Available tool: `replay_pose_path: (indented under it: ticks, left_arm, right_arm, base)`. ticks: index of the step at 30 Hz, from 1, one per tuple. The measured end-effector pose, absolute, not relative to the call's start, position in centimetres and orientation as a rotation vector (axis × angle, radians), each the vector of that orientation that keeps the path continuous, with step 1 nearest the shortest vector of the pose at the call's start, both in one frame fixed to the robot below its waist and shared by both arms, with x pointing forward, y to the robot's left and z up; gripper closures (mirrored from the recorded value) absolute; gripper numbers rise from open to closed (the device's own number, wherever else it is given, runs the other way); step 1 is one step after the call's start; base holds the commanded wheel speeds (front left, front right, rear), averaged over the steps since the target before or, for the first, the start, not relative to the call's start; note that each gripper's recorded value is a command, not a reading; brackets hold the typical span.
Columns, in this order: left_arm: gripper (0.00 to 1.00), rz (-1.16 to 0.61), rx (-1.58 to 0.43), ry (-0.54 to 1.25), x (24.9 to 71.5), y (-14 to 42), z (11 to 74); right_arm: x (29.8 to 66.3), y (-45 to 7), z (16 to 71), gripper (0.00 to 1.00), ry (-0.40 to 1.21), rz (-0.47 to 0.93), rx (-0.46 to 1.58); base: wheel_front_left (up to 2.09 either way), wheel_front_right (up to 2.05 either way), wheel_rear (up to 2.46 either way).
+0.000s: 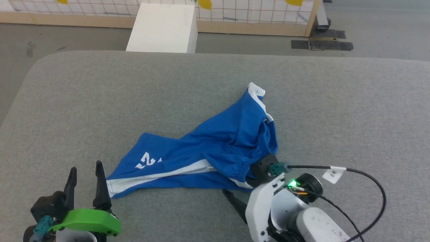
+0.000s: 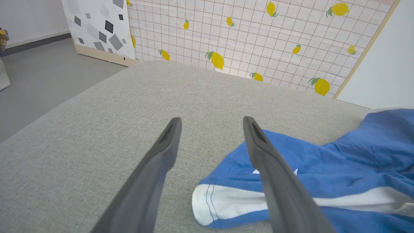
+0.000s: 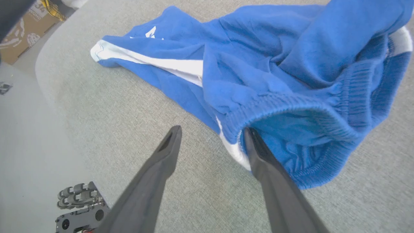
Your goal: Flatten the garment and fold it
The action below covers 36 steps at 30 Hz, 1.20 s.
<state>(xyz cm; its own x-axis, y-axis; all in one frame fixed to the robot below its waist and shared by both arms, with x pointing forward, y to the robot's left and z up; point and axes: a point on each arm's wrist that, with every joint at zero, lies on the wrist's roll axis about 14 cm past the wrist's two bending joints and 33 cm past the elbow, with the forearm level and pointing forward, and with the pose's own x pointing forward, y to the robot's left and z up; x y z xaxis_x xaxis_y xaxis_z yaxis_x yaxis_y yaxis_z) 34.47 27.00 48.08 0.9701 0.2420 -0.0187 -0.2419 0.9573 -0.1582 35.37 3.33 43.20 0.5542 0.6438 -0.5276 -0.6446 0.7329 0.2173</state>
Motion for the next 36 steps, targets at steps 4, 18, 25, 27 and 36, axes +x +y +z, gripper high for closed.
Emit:
replay_pose_path:
  ticks: [4, 18, 25, 27, 36]
  left_arm:
    - [0.0, 0.252, -0.16, 0.002, 34.5, 27.1, 47.9]
    - [0.0, 0.213, -0.194, -0.008, 35.1, 25.6, 48.0]
    - [0.0, 0.164, -0.199, 0.013, 35.9, 24.1, 47.3]
    - [0.0, 0.154, -0.2, 0.017, 36.0, 23.8, 47.2]
    - [0.0, 0.123, -0.217, 0.033, 36.0, 22.8, 47.3]
  right_arm:
    - [35.3, 4.0, 42.1, 0.71, 0.658, 0.787, -0.02]
    - [34.7, -7.9, 40.2, 1.0, 0.844, 0.406, 0.015]
    - [30.6, -12.1, 37.6, 0.88, 1.032, 0.283, 0.061]
    - [30.2, -13.0, 37.4, 0.0, 1.038, 0.254, 0.076]
    - [35.5, -19.8, 43.5, 0.0, 0.551, 0.026, 0.393]
  base:
    - [0.0, 0.0, 0.0]
    - [0.0, 0.0, 0.0]
    - [0.0, 0.0, 0.0]
    - [0.0, 0.0, 0.0]
    - [0.0, 0.0, 0.0]
